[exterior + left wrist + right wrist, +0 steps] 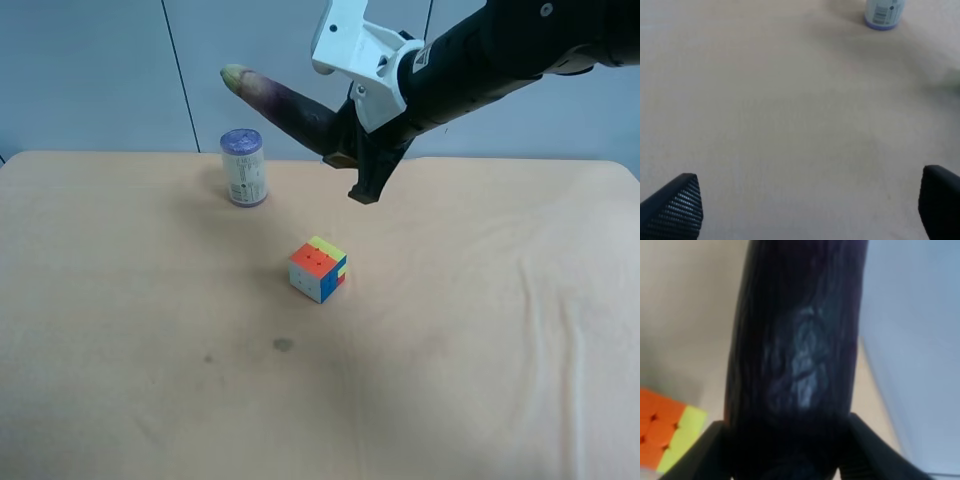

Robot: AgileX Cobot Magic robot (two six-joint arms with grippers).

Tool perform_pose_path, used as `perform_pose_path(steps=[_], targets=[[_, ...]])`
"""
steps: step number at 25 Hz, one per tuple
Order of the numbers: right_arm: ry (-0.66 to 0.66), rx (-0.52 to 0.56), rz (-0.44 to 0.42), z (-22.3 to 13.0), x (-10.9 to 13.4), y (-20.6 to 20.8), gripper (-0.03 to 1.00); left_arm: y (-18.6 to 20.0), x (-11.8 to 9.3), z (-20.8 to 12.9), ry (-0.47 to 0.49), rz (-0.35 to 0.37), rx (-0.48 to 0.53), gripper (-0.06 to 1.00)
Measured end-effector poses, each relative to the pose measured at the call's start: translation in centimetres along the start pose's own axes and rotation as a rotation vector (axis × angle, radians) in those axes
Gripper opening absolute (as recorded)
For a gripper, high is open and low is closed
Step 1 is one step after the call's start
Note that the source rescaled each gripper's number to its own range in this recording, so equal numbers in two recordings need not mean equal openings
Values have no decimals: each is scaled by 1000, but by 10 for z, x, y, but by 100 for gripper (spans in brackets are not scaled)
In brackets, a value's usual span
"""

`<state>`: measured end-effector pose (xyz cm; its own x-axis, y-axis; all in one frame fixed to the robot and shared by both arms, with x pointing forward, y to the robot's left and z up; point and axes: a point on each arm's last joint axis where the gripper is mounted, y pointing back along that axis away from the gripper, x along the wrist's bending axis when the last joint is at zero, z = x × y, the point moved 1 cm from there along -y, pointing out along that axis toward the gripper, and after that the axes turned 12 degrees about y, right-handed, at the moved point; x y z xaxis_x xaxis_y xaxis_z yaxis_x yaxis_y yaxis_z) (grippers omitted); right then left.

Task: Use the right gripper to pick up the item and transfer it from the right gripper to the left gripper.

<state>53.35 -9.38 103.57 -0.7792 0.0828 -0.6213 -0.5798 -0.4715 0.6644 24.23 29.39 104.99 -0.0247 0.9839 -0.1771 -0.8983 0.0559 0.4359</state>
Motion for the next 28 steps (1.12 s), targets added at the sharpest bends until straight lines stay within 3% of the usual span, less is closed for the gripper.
perform_pose_path(steps=[8,15,19,22,28], targets=[[-12,71,170,-12,22,-23,0,0,0,0,0,0,0,100],[-13,69,161,-12,22,-27,0,-2,-5,1,4,-46,20,97],[0,66,155,-12,21,-28,0,-18,-19,12,-19,-164,127,91],[-4,59,141,-12,20,-28,0,-36,-34,30,58,-295,135,90],[-19,42,109,-10,17,-28,0,-85,-49,61,176,-444,134,90]])
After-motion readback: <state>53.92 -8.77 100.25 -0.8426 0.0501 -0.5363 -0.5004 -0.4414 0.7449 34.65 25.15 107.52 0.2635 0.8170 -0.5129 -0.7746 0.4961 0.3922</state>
